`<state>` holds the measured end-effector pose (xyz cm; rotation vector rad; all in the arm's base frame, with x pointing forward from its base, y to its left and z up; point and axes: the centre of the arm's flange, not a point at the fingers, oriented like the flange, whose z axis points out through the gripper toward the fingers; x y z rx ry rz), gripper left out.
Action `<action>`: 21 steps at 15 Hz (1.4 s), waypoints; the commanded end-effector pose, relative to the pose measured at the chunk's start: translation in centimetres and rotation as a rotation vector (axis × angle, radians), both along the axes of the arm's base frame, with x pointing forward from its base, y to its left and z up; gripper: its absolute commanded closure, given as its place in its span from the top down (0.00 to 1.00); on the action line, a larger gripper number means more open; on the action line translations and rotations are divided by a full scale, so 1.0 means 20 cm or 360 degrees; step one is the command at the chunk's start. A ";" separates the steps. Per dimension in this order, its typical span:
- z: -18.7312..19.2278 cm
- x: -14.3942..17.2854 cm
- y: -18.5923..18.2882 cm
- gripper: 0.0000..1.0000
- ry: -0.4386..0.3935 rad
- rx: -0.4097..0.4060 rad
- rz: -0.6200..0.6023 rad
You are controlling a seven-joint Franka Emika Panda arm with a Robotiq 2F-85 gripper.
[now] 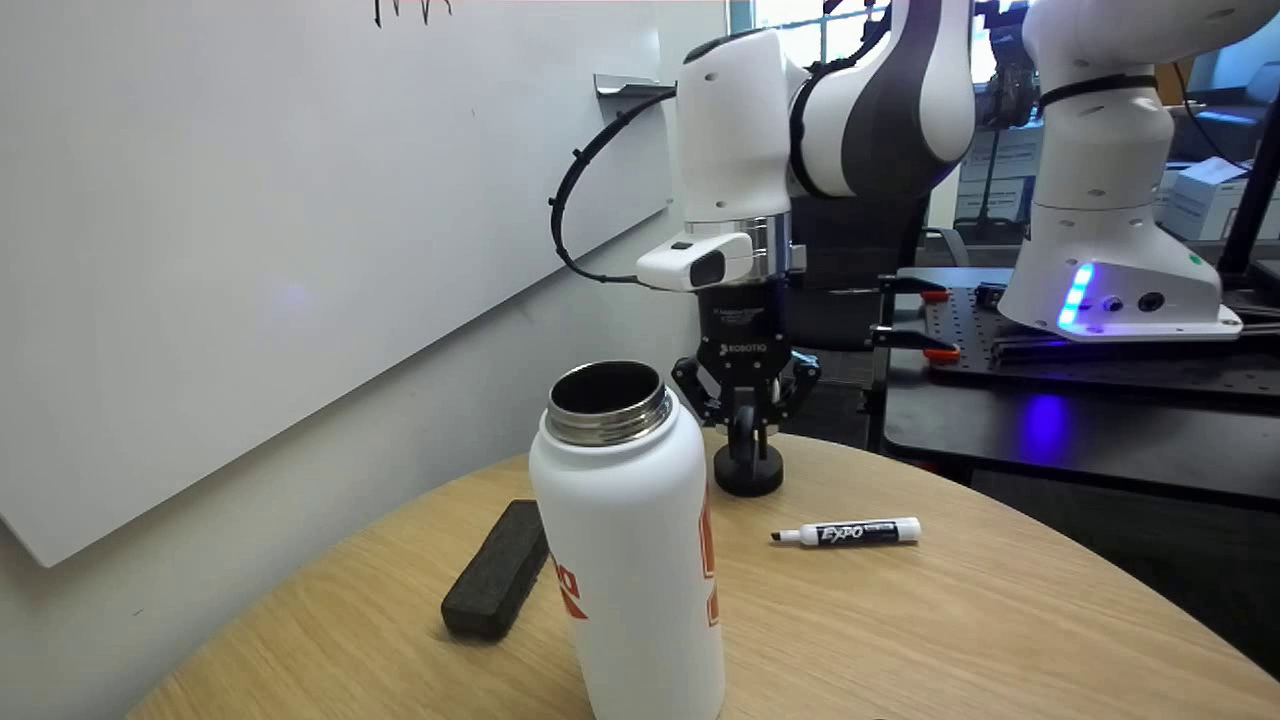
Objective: Move the black lid to the left
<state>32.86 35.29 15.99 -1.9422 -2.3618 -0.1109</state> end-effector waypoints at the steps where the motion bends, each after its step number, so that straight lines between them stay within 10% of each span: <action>1: 0.01 0.02 0.02 0.00 -0.0026 0.0020 0.0014; 21: 0.29 -1.04 0.30 0.11 0.0050 0.0051 0.0364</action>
